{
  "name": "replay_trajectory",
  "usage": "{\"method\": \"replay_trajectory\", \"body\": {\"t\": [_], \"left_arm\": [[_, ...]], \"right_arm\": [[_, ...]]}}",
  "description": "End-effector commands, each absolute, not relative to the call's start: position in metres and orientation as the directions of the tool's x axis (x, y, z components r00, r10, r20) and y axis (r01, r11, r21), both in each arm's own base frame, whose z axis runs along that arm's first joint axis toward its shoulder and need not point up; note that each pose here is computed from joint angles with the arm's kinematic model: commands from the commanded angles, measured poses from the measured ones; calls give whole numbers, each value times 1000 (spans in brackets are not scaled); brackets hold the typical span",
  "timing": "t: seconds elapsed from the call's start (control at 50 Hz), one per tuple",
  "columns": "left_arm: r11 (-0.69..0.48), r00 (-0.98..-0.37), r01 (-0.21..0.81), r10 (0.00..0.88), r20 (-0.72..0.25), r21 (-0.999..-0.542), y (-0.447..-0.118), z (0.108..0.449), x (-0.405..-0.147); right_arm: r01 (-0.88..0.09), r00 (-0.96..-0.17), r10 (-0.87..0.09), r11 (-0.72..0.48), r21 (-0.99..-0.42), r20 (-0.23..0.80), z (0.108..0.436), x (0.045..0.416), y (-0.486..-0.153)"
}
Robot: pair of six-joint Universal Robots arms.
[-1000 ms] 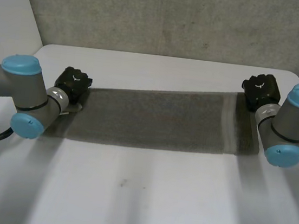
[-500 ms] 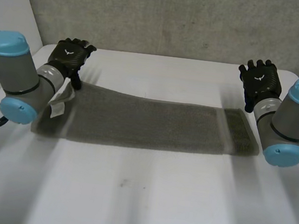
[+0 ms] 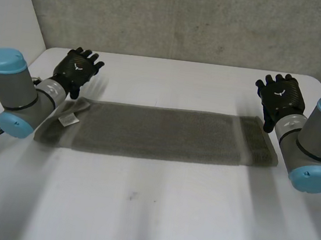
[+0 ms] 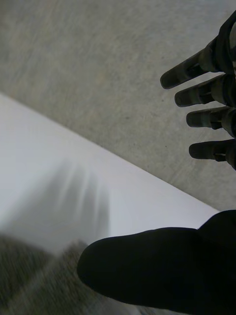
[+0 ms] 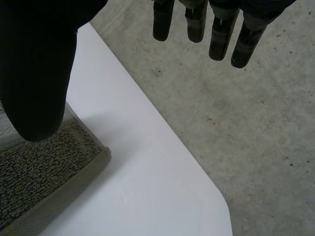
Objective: Fold the towel.
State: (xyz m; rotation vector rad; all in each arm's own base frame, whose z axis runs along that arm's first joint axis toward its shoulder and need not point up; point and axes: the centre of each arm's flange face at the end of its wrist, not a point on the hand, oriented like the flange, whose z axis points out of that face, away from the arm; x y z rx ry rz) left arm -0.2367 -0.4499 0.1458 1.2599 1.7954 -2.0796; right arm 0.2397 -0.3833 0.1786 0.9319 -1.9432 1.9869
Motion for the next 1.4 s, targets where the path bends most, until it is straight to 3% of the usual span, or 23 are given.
{"method": "replay_trajectory", "body": {"t": [0.02,0.06,0.1,0.12,0.16,0.18,0.22,0.28,0.32,0.44,0.56,0.66,0.82,0.96,1.08,1.16,1.28,1.4], "left_arm": [[-408,-584,619,331,-741,-670,-461,153,-233],[-404,-593,611,336,-732,-681,-461,154,-233],[-363,-625,575,384,-679,-734,-455,153,-235],[-362,-625,574,385,-679,-734,-455,153,-235],[-283,-670,519,451,-589,-807,-445,157,-234],[-283,-670,519,452,-589,-807,-445,157,-234],[-185,-714,456,508,-482,-871,-434,160,-233],[-133,-735,422,529,-424,-897,-428,161,-232],[-41,-763,372,555,-331,-927,-420,159,-230],[33,-776,363,565,-282,-931,-414,145,-226],[1,-781,359,548,-300,-933,-424,135,-226],[-95,-821,356,442,-360,-930,-455,126,-220],[-134,-854,424,271,-445,-895,-493,122,-199],[-142,-837,470,240,-491,-871,-497,126,-192],[-87,-838,467,275,-472,-880,-481,145,-192],[-55,-838,461,302,-455,-886,-466,155,-195],[-5,-865,393,338,-372,-919,-422,181,-200],[31,-887,302,376,-269,-953,-375,203,-215]], "right_arm": [[-561,-776,-284,-97,-822,563,177,240,-382],[-563,-776,-284,-94,-821,564,176,239,-382],[-562,-776,-287,-92,-822,562,175,239,-381],[-563,-775,-289,-87,-822,562,174,239,-381],[-563,-776,-288,-85,-822,562,174,238,-380],[-564,-775,-290,-83,-822,561,173,238,-380],[-565,-774,-293,-78,-821,561,171,238,-379],[-567,-773,-297,-72,-821,560,169,238,-378],[-568,-772,-302,-68,-820,559,168,237,-376],[-570,-773,-304,-52,-820,557,164,234,-375],[-573,-772,-309,-41,-819,556,160,233,-374],[-576,-770,-317,-27,-817,554,156,232,-372],[-579,-769,-323,-15,-815,552,152,230,-369],[-578,-769,-321,-18,-816,552,155,230,-368],[-570,-776,-327,-5,-822,540,158,229,-364],[-494,-825,-333,33,-869,457,165,227,-361],[-388,-877,-359,130,-913,321,175,211,-358],[-378,-873,-408,222,-899,266,169,199,-351]]}}
